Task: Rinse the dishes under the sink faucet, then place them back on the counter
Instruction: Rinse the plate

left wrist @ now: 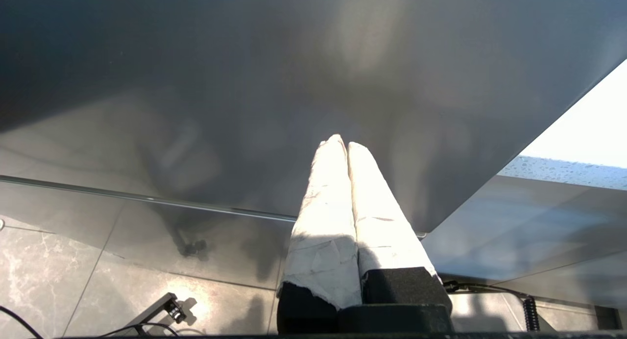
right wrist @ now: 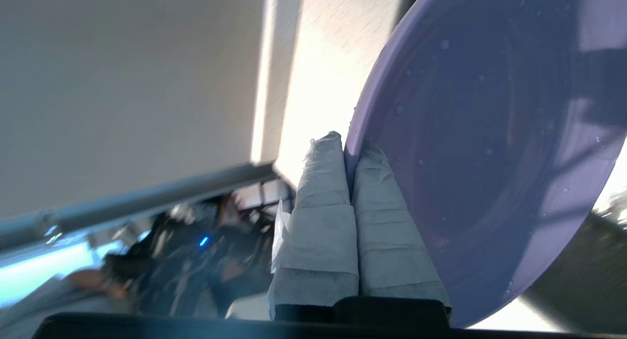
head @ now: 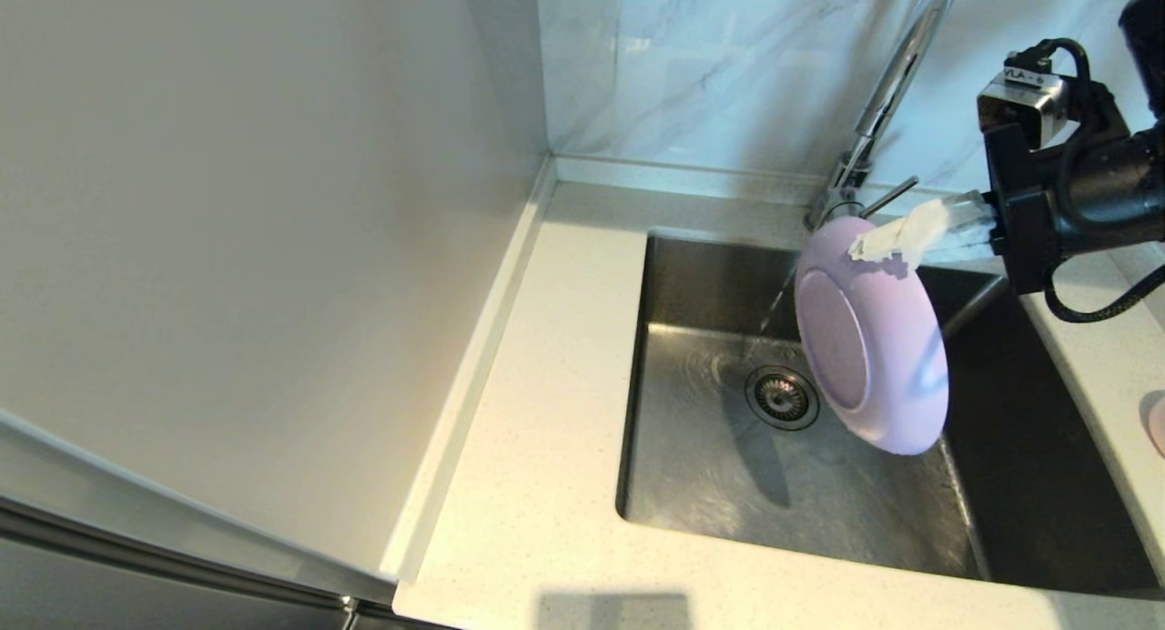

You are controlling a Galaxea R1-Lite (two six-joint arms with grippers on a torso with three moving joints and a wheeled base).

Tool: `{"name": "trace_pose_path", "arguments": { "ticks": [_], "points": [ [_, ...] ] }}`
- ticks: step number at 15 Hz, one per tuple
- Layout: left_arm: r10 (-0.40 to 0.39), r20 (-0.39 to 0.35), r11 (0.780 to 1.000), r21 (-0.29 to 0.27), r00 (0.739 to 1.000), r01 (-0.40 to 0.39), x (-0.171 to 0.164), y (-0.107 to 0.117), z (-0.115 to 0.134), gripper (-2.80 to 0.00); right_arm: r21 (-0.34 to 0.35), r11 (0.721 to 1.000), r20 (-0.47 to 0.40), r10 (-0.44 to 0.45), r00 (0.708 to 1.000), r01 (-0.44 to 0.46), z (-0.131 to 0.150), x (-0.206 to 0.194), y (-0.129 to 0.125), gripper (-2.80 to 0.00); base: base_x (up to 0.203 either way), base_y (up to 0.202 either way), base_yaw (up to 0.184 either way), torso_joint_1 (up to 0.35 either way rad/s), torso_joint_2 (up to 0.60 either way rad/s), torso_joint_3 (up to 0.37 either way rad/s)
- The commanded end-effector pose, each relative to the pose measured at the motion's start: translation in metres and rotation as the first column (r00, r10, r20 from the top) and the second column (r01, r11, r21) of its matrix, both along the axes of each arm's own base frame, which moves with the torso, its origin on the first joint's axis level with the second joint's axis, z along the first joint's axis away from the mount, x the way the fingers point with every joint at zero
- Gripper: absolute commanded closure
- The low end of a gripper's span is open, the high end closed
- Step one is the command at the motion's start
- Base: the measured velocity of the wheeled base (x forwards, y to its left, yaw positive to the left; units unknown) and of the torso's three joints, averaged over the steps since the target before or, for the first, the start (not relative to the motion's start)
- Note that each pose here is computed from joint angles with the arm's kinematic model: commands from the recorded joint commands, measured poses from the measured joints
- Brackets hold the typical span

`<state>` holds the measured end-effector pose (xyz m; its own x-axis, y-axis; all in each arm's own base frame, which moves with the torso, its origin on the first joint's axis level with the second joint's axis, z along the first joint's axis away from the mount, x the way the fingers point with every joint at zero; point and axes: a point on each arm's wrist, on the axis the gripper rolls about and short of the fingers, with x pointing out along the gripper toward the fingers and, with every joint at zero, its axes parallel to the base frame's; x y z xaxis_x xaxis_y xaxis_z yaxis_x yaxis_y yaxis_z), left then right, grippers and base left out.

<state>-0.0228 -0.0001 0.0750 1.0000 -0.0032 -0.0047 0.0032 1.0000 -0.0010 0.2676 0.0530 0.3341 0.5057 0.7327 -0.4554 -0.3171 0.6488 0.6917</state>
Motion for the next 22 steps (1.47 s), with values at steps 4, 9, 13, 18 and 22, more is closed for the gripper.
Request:
{"name": "trace_pose_path", "arguments": {
  "ticks": [4,9,13,18,22],
  "points": [
    [0.0,0.0,1.0,-0.001,1.0,0.0,0.0,0.0,0.0,0.0,-0.031,0.998,0.024,-0.05,0.998,0.051,-0.012,0.035,0.004,0.0,0.0,0.0,0.0,0.0,0.0,0.0],
    [0.0,0.0,1.0,-0.001,1.0,0.0,0.0,0.0,0.0,0.0,-0.049,0.994,0.091,-0.09,0.992,0.095,-0.012,0.052,0.005,0.0,0.0,0.0,0.0,0.0,0.0,0.0],
    [0.0,0.0,1.0,-0.001,1.0,0.0,0.0,0.0,0.0,0.0,-0.052,0.99,0.115,-0.125,0.986,0.131,-0.011,0.061,-0.002,0.0,0.0,0.0,0.0,0.0,0.0,0.0],
    [0.0,0.0,1.0,-0.001,1.0,0.0,0.0,0.0,0.0,0.0,-0.051,0.982,0.119,-0.172,0.978,0.179,-0.011,0.066,-0.017,0.0,0.0,0.0,0.0,0.0,0.0,0.0],
    [0.0,0.0,1.0,-0.001,1.0,0.0,0.0,0.0,0.0,0.0,-0.05,0.979,0.125,-0.193,0.973,0.2,-0.01,0.068,-0.024,0.0,0.0,0.0,0.0,0.0,0.0,0.0]
  ]
}}
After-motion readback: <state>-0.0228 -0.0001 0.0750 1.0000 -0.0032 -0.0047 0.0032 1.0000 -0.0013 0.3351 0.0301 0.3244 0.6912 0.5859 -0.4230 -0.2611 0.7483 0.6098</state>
